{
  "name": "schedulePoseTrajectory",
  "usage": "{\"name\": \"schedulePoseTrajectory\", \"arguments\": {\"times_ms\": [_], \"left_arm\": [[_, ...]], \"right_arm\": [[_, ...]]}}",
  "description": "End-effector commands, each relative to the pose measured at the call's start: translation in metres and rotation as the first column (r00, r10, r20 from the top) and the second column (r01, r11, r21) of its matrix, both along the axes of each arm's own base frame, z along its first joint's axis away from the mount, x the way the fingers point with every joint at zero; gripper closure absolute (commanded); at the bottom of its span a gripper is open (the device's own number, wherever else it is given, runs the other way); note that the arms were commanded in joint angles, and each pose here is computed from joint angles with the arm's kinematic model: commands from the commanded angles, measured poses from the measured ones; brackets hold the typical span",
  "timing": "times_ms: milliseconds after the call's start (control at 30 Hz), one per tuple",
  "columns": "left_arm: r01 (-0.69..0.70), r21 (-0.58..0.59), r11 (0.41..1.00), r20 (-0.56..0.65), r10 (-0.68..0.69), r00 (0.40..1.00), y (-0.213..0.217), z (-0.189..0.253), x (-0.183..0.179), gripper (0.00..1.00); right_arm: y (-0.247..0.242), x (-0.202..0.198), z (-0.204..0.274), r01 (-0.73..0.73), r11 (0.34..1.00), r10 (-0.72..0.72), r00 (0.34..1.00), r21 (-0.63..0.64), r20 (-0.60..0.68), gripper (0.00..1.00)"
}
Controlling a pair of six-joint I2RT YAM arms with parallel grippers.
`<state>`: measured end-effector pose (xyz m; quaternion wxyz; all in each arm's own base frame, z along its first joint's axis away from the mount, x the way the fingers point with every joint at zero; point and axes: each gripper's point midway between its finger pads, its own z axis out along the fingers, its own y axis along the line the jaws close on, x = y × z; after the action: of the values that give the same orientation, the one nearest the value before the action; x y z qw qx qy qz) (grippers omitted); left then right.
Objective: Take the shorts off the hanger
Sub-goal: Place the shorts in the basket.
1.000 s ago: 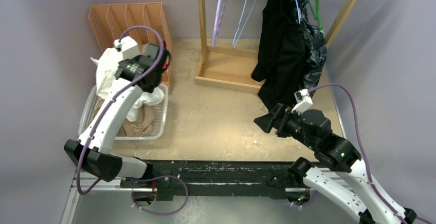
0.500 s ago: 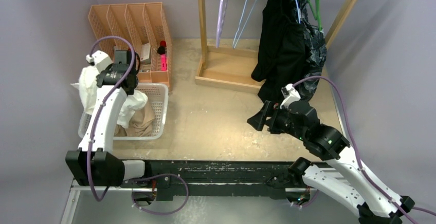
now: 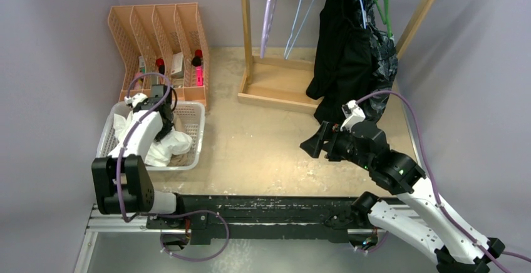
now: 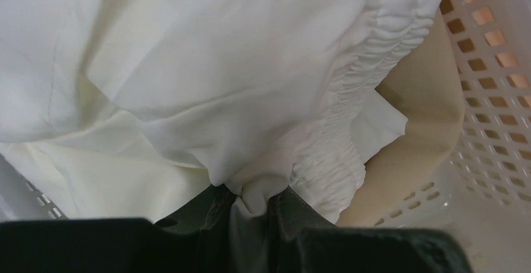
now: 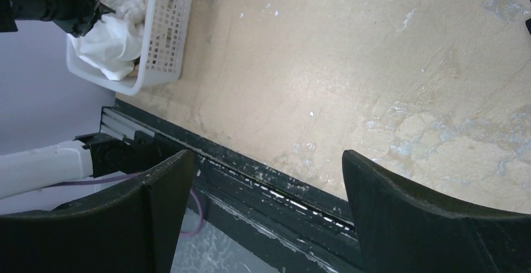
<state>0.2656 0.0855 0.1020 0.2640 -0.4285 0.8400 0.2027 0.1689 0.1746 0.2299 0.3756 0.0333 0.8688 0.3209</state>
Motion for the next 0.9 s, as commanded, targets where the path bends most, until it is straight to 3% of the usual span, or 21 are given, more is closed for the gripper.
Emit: {"name": "schedulePoseTrajectory", "arguments": {"times_ms": [0, 133, 300, 500, 700, 867], "left_arm": [[-0.033, -0.141, 0.989, 0.030, 0.038, 0.999, -0.009, -0.022, 0.015, 0.96], [-0.013, -0.174, 0.985, 0.067, 0.025, 0.997, -0.016, -0.021, 0.016, 0.62], [-0.022, -0.134, 0.991, 0.132, 0.039, 0.991, -0.010, 0.016, 0.010, 0.47], [0.002, -0.088, 0.996, 0.277, 0.023, 0.960, -0.004, 0.088, 0.014, 0.35], [0.027, -0.091, 0.996, 0.373, 0.009, 0.928, -0.008, 0.133, 0.013, 0.24], [0.131, -0.163, 0.978, 0.467, -0.041, 0.883, -0.028, 0.151, 0.037, 0.31]], "right_arm": [[-0.002, -0.003, 0.013, -0.010, 1.000, 0.010, 1.000, 0.013, 0.029, 0.11], [-0.007, -0.009, 0.015, -0.006, 1.000, 0.006, 0.999, 0.017, 0.034, 0.11], [-0.011, -0.015, 0.012, -0.004, 1.000, 0.004, 1.000, 0.023, 0.023, 0.11], [-0.013, -0.017, 0.005, -0.001, 1.000, 0.001, 1.000, 0.014, 0.009, 0.11], [-0.013, -0.015, 0.004, -0.007, 1.000, 0.007, 1.000, -0.008, 0.008, 0.11], [-0.014, -0.015, 0.004, -0.003, 1.000, 0.003, 1.000, -0.014, 0.010, 0.11]]}}
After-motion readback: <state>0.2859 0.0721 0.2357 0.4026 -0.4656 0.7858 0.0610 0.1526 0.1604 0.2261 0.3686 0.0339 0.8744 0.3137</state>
